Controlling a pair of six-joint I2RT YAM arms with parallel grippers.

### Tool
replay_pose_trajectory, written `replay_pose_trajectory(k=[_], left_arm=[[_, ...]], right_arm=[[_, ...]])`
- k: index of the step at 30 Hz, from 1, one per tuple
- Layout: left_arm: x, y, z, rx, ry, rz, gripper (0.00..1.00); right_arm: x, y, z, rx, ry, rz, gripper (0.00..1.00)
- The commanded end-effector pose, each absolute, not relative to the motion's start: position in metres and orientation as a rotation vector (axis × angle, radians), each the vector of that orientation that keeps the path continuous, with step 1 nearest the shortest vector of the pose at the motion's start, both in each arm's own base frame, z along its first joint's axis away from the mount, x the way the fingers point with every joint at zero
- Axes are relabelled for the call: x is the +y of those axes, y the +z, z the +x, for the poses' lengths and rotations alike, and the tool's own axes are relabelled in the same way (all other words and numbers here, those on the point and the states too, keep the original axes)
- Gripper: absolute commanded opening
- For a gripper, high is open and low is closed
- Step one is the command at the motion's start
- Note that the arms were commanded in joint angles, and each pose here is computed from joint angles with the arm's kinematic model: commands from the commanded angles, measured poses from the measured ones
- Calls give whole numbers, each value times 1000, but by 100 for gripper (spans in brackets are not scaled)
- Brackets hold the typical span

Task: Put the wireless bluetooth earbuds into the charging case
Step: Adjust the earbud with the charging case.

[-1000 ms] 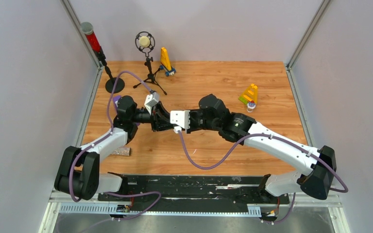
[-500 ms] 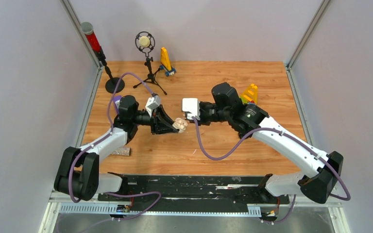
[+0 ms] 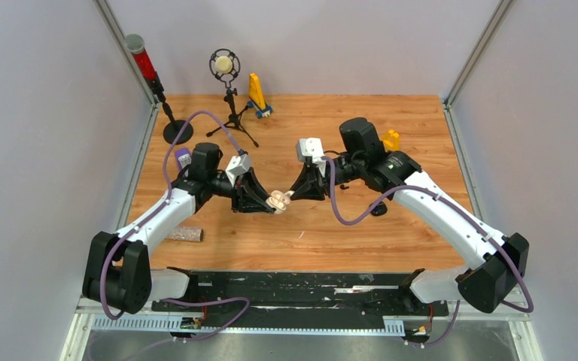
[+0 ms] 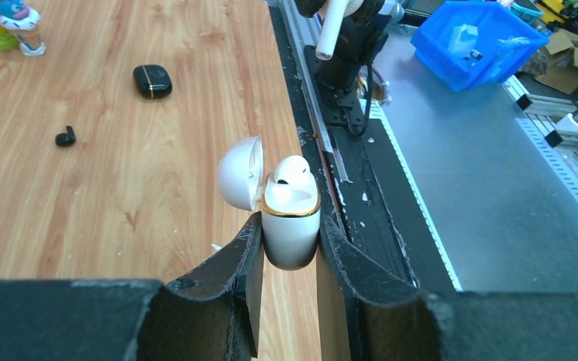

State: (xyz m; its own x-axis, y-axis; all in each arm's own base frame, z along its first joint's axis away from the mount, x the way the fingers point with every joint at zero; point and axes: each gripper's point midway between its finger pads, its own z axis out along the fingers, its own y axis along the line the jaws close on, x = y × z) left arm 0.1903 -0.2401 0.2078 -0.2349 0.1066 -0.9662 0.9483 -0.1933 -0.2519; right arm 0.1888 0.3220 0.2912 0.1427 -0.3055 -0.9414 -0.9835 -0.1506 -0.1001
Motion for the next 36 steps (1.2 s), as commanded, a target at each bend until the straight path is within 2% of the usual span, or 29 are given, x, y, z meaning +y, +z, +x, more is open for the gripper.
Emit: replay_pose_trajectory(k=[1,10,36], left_arm=[[-239,222,179,1247,-1517,1353,15],[-241,221,177,1239,-1523,1364,16],[-242,225,176,1237,-1565,1360,15]], right_arm=[[330,304,177,1234,1227,-1587,22],[345,293,186,1322,1316,-1530,22],[357,268,192,1405,1231,-1457,22]])
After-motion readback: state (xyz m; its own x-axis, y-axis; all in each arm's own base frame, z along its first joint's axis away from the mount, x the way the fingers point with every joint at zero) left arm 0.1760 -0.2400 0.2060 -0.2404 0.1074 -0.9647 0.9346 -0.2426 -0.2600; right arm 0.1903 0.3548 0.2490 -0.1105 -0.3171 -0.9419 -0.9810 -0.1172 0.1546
